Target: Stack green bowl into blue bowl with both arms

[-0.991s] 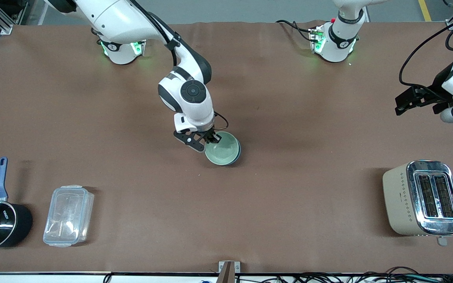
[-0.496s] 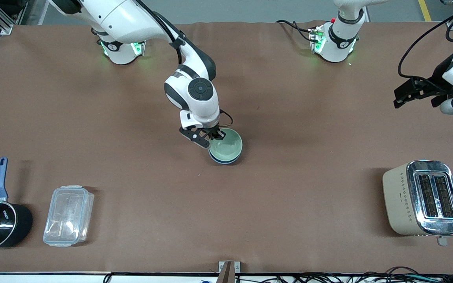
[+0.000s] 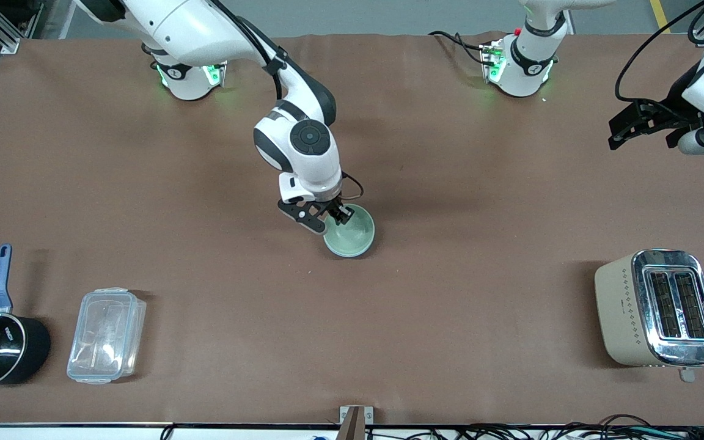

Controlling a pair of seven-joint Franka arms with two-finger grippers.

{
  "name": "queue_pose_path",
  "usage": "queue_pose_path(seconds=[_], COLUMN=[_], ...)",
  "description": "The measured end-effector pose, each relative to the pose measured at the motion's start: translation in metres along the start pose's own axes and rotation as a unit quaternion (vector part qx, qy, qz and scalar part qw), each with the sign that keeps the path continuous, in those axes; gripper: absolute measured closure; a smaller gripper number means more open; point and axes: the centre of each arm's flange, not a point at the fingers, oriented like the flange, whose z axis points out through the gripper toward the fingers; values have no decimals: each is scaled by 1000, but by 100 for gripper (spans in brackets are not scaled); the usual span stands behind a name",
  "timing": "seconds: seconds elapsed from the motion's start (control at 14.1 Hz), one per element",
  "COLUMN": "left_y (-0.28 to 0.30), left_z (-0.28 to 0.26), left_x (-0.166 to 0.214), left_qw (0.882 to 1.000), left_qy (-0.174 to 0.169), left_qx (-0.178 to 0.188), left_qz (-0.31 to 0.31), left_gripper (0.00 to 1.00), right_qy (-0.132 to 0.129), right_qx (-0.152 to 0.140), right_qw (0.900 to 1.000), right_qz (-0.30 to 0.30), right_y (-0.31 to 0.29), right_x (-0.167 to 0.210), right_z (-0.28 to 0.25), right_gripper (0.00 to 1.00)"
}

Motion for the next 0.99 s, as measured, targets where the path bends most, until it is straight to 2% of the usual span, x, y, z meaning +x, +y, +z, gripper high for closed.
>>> queue_pose_path(seconds=[0.14, 0.21, 0.35, 0.64, 0.71, 0.99], left_y=[-3, -4, -3, 0, 1, 1], left_z=[3, 3, 4, 4, 4, 4], left_x=[1, 2, 2, 1, 1, 1], left_qw=[1000, 1000, 1000, 1000, 1000, 1000], left_qy=[0, 0, 0, 0, 0, 0], left_qx=[0, 0, 0, 0, 0, 0], left_qz=[-3, -4, -3, 0, 0, 1], left_gripper=[0, 0, 0, 0, 0, 0], right_qy=[38, 48, 58, 64, 60, 19], right_qx=[-45, -64, -86, -110, -111, -82], right_qw=[998, 997, 993, 984, 982, 978], right_qz=[-11, -24, -57, -127, -140, -192], right_y=[12, 25, 59, 142, 161, 257], right_x=[41, 64, 112, 188, 200, 256], right_z=[-40, -66, -120, -218, -236, -302], right_gripper=[14, 2, 0, 0, 0, 0])
